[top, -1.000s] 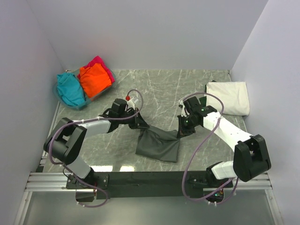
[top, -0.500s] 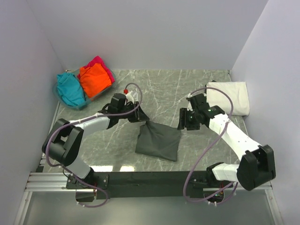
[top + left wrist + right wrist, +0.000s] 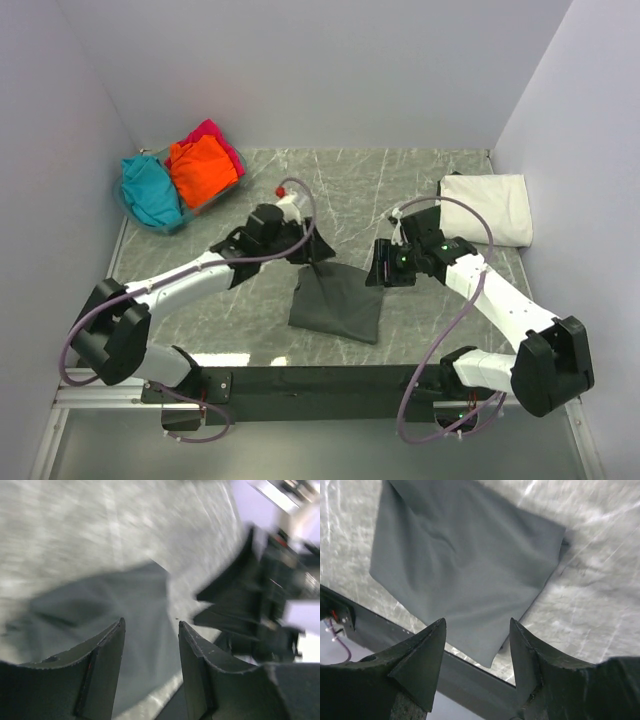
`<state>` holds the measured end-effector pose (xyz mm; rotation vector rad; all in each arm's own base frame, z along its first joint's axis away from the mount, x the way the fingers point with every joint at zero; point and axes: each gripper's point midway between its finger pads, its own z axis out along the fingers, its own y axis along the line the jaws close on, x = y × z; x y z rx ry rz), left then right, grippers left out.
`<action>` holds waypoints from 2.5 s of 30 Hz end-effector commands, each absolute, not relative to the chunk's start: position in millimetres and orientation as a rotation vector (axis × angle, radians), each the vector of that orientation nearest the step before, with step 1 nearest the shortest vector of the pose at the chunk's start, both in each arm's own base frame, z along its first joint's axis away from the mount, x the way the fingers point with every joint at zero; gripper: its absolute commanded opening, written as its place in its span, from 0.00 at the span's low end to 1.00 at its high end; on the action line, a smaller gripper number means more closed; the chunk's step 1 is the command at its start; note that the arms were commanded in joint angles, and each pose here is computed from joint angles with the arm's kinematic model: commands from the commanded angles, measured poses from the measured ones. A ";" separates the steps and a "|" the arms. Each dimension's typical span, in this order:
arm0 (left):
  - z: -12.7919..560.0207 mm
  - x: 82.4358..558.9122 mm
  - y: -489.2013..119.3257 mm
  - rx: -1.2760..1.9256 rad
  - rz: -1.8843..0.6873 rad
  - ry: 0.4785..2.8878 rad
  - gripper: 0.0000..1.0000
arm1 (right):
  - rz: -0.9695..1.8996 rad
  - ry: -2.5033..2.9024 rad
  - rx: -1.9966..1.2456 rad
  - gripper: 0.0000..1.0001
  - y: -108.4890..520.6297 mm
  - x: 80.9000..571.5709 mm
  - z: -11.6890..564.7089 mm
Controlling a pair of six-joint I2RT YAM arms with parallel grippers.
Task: Fold and stack the t-shirts
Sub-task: Fold the tshirt, then neatly place the folded tshirt to the corner
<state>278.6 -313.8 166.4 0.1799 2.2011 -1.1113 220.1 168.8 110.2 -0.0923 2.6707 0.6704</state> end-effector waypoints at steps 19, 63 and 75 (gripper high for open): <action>37.3 196.5 -304.8 0.093 -1.024 2.496 0.51 | 0.785 2.739 -0.038 0.61 195.4 211.5 53.1; 68.4 205.2 -266.5 -0.045 -0.855 2.415 0.56 | 0.944 2.740 0.009 0.76 191.4 194.0 42.3; 34.6 196.7 -259.7 -0.066 -0.824 2.475 0.56 | 1.010 2.760 0.077 0.77 197.2 188.0 22.4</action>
